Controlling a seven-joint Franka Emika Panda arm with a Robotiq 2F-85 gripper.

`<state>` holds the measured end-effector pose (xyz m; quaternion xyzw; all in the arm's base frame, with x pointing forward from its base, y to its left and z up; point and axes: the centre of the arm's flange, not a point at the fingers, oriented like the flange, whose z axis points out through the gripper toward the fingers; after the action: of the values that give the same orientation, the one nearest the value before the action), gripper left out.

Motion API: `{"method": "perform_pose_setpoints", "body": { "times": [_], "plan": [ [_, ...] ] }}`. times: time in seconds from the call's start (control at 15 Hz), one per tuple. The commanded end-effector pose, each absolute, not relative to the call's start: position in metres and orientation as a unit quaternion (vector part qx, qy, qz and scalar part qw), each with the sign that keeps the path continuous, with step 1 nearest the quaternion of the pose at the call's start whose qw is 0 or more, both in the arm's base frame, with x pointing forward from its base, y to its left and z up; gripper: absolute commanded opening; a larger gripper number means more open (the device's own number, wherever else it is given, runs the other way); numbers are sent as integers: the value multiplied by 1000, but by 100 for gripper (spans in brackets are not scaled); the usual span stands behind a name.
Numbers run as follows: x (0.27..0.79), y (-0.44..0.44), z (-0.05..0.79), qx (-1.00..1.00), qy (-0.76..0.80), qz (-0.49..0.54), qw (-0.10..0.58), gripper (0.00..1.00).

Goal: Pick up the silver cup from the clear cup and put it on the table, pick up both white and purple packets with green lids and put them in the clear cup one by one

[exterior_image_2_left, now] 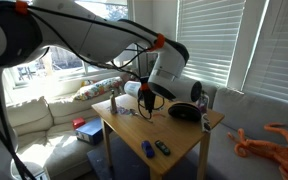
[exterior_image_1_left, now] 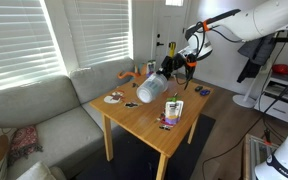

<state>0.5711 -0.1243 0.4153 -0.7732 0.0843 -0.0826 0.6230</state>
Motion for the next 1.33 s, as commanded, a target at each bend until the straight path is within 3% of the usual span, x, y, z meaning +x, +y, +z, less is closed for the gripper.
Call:
{"method": "perform_pose_setpoints", "body": {
  "times": [0.0, 1.27],
  "plan": [
    [582, -128, 404, -739, 85, -86, 663, 1],
    [592, -124, 362, -639, 97, -76, 760, 1]
  ]
}}
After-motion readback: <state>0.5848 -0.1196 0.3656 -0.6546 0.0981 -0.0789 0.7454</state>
